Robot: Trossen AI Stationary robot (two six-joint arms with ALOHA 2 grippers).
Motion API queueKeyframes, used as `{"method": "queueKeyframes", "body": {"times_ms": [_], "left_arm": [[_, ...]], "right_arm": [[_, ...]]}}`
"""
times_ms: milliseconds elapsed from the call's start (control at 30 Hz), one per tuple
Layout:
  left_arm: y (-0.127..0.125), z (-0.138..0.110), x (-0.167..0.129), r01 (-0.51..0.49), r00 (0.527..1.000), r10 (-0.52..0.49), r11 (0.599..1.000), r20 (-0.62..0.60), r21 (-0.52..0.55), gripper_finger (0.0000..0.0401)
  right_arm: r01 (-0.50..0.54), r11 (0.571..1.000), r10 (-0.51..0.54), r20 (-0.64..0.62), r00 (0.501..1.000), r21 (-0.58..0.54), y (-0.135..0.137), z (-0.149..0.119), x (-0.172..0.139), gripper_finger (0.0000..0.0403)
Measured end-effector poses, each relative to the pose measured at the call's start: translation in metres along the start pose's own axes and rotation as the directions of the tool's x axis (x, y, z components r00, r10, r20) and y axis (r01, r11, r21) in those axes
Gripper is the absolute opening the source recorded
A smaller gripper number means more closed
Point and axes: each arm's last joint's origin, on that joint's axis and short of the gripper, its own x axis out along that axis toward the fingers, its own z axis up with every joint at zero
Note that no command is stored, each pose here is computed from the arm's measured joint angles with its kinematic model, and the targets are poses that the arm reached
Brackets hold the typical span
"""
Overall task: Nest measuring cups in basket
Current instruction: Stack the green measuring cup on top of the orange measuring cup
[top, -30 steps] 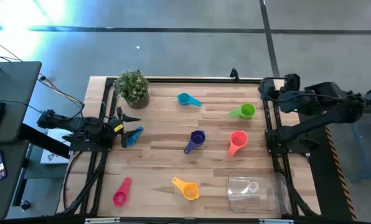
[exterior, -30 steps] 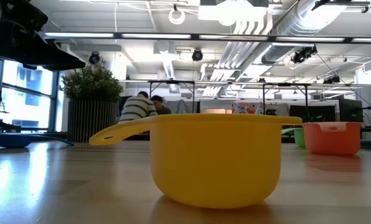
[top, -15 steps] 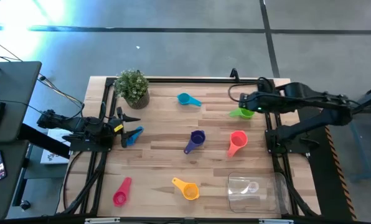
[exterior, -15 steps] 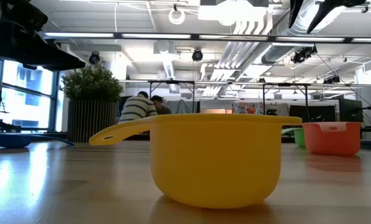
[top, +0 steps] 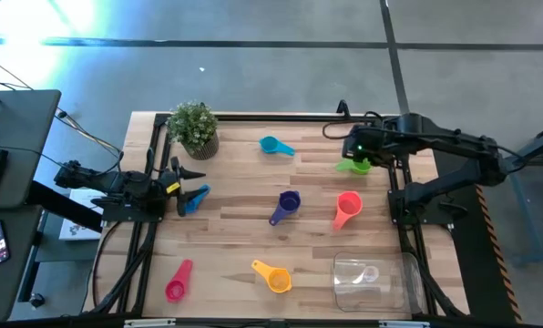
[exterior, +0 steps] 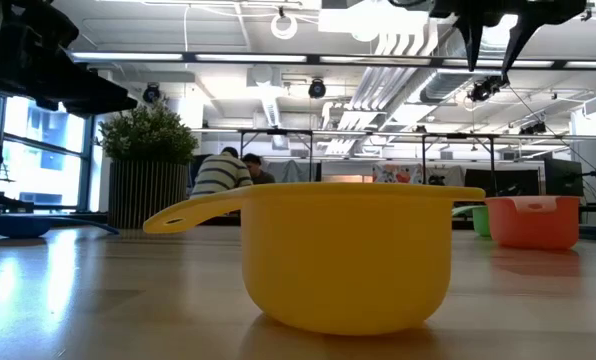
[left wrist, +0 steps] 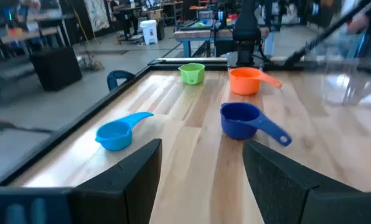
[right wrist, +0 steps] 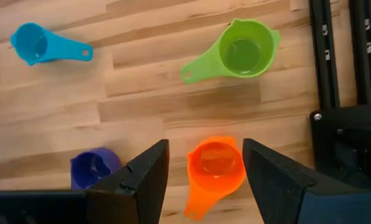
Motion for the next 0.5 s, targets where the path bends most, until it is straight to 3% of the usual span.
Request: {"method": "queueKeyframes", "body": {"times_ms": [233, 500], "left_arm": [[0.0, 0.0, 0.0, 0.0, 1.0, 0.0, 0.982, 0.0, -0.191, 0.0216], [0.0, 0.0, 0.0, 0.0, 1.0, 0.0, 0.977, 0.0, -0.214, 0.0216]], "right_arm": [[0.031, 1.0, -0.031, 0.019, 0.999, 0.005, -0.003, 0.023, 0.005, 0.0197], [0.089, 0.987, -0.085, 0.035, 0.996, -0.133, -0.008, 0.052, 0.014, 0.0197]]}}
